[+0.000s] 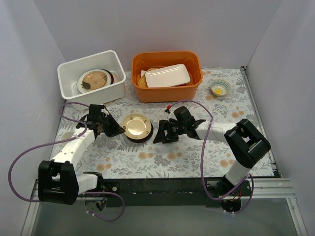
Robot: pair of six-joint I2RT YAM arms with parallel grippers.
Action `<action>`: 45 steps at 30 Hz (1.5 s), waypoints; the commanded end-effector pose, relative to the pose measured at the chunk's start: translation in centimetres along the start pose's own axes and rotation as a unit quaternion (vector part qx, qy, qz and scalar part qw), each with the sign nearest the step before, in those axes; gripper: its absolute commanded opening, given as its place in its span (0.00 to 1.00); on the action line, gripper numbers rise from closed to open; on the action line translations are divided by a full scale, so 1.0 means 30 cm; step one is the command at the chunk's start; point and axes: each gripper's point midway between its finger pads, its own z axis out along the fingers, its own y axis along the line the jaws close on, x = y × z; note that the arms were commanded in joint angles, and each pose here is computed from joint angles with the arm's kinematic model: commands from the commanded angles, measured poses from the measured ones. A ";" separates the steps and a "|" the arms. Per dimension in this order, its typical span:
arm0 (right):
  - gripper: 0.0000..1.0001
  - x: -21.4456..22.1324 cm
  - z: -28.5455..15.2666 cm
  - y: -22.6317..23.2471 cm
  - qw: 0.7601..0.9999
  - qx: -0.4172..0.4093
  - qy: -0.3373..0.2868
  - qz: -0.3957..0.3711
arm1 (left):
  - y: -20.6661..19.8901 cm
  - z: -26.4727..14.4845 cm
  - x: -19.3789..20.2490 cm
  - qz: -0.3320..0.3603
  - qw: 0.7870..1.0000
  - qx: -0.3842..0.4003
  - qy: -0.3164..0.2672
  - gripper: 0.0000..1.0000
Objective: Place the plates into the plastic bin on the countertop
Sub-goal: Pick up the plate at the center of the board, then place the plate in the plastic bin.
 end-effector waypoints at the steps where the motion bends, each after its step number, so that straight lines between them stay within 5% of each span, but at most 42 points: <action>1: 0.79 -0.042 -0.027 0.111 0.997 -0.072 -0.027 -0.003 | -0.073 -0.074 0.000 0.029 0.998 0.045 -0.013 0.00; 19: 0.79 -0.046 -0.042 0.139 0.995 -0.097 -0.036 0.001 | -0.171 -0.173 -0.084 0.046 0.996 0.059 -0.055 0.00; 45: 0.85 -0.050 -0.047 0.092 0.998 -0.059 -0.027 -0.017 | -0.385 -0.226 -0.496 0.052 0.989 0.095 -0.099 0.00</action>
